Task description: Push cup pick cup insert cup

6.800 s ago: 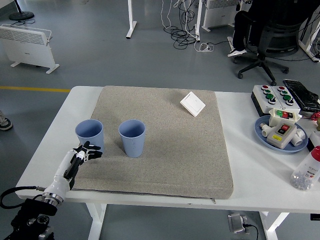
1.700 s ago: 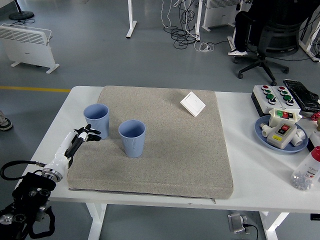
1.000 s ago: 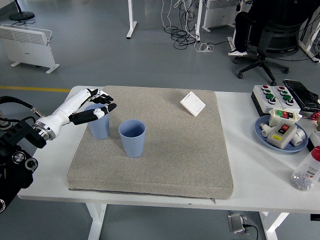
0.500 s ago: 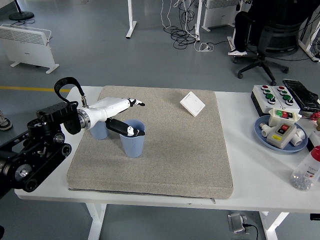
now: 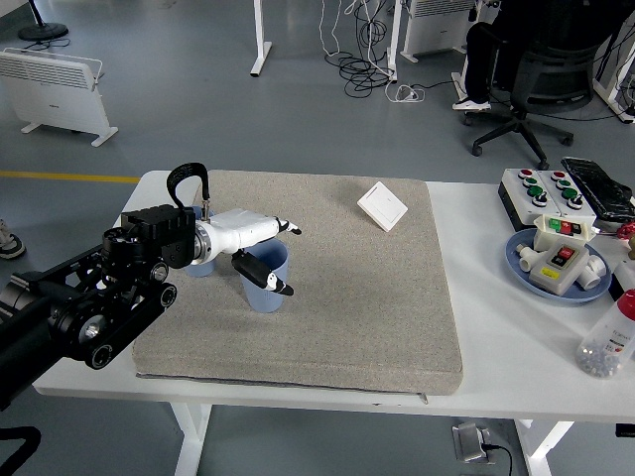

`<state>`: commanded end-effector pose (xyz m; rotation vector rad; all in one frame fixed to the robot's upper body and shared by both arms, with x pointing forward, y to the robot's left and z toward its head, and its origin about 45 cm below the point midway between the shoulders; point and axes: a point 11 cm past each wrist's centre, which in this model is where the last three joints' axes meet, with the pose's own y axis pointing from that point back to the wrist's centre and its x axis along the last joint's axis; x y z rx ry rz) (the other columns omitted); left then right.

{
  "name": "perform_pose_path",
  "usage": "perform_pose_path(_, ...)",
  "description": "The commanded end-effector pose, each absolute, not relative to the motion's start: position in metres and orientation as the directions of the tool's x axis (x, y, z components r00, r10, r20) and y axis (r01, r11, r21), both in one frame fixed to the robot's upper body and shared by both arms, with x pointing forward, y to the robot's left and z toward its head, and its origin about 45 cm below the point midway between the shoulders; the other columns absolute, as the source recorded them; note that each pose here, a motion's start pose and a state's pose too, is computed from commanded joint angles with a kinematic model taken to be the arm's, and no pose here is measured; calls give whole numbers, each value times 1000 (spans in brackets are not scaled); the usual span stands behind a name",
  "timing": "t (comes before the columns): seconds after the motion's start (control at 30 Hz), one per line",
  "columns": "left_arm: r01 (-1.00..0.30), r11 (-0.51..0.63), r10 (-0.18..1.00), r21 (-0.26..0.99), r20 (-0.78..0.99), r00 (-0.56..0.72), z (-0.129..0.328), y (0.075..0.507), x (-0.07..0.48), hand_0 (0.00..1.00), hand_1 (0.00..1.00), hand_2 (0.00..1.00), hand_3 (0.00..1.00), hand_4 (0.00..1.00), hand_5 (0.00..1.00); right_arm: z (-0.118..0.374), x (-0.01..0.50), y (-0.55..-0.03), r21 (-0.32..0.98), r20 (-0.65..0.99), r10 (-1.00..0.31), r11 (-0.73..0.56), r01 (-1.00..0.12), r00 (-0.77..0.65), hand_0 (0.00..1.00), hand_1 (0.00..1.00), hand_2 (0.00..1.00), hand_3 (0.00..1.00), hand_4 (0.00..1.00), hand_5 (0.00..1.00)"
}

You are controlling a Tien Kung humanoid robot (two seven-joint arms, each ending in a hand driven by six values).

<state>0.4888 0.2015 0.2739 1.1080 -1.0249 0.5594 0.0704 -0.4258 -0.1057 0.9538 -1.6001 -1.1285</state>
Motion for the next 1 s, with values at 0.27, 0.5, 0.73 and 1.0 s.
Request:
perform_pose_path(0.27, -808, 351, -90, 473, 876, 473, 266, 209, 495, 747, 827, 949, 902, 961, 496, -105, 71, -427, 957, 250, -931, 280, -81, -265, 755, 626, 642, 557, 78, 471)
perform_pose_path(0.5, -811, 335, -92, 480, 873, 479, 265, 216, 497, 669, 793, 919, 864, 877, 369, -105, 71, -428, 956, 252, -931, 281, -80, -265, 755, 626, 643, 557, 77, 471)
perform_pose_path(0.73, -812, 356, -88, 464, 881, 465, 266, 213, 496, 578, 730, 848, 779, 828, 304, -105, 69, -427, 956, 253, -932, 282, -77, -261, 755, 626, 643, 557, 77, 470)
perform_pose_path(1.0, -814, 364, -87, 453, 887, 454, 266, 212, 497, 441, 641, 759, 686, 721, 166, -106, 67, -427, 957, 254, -931, 282, -73, -261, 755, 626, 643, 556, 77, 471)
